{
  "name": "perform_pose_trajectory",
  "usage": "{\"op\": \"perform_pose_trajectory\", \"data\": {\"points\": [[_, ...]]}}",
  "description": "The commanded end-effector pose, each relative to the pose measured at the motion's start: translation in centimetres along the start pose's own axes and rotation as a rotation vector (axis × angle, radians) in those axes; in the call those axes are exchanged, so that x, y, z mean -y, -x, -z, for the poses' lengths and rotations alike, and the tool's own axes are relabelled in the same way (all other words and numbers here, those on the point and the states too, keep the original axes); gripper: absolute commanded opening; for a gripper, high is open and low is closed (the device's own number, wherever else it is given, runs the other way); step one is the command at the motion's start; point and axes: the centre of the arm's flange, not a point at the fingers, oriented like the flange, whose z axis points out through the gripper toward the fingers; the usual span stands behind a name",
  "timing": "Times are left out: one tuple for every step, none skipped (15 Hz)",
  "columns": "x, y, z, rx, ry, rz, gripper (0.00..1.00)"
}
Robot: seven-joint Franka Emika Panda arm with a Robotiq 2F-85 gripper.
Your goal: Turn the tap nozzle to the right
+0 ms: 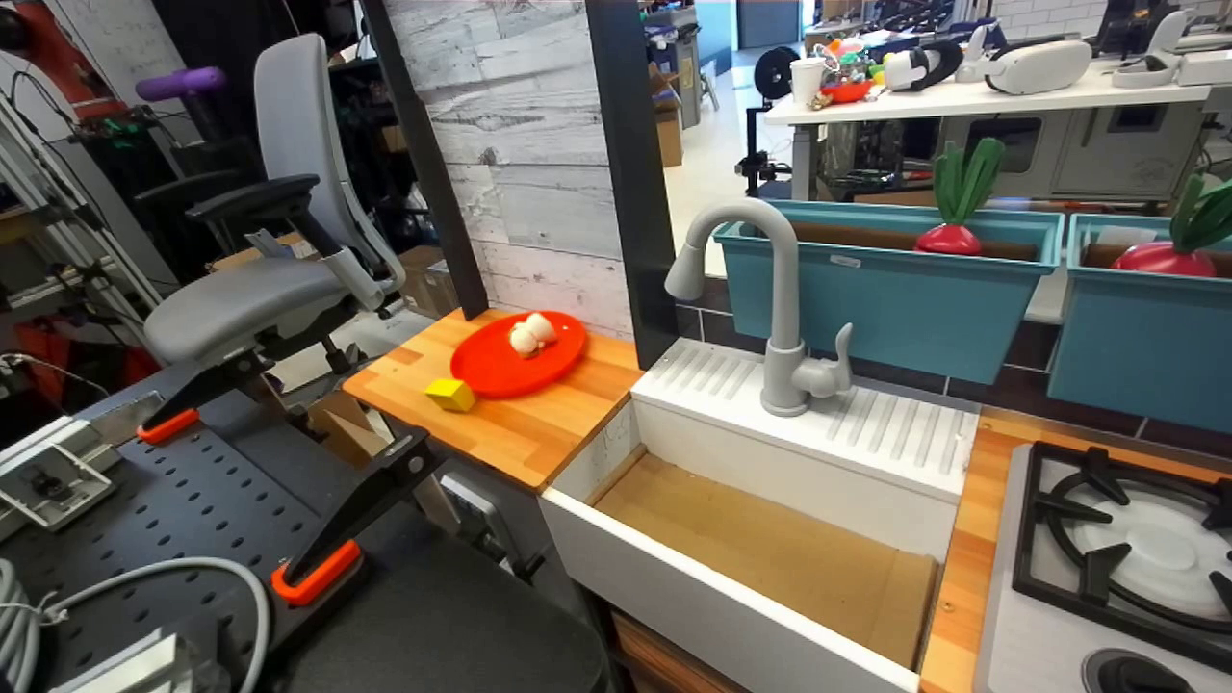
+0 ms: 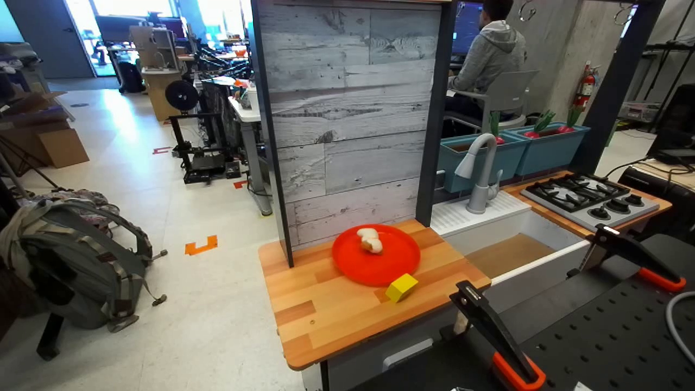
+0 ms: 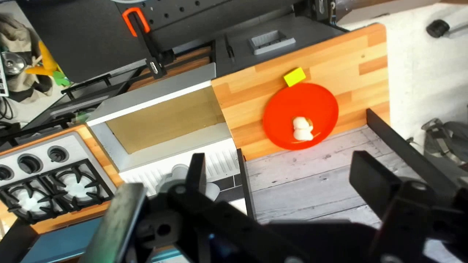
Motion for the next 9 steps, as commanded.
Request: {"op": "perform_pose_trajectory", "data": {"points": [[0.6,-6.8,-3.1,-0.005,-0.034,-0.136,1.0],[0.3,-8.7,-4.0,-0.009,-0.038,-0.178,1.0],[0.0,-10.2,-4.8,-0.015,-0.041,-0.217,1.0],[-0.4,-12.0,-5.8,-0.016,-0.043,-0.258,1.0],[-0.8,-13.4,-6.6,-0.014,-0.045,-0.296,1.0],[-1.4,-15.0,-7.7,-0.011,-0.044,-0.336,1.0],[-1.8,-16.4,-8.7,-0.007,-0.043,-0.372,1.0],[-2.3,-17.8,-9.8,-0.009,-0.04,-0.409,1.0],[-2.9,-19.1,-10.9,-0.003,-0.041,-0.447,1.0]]}}
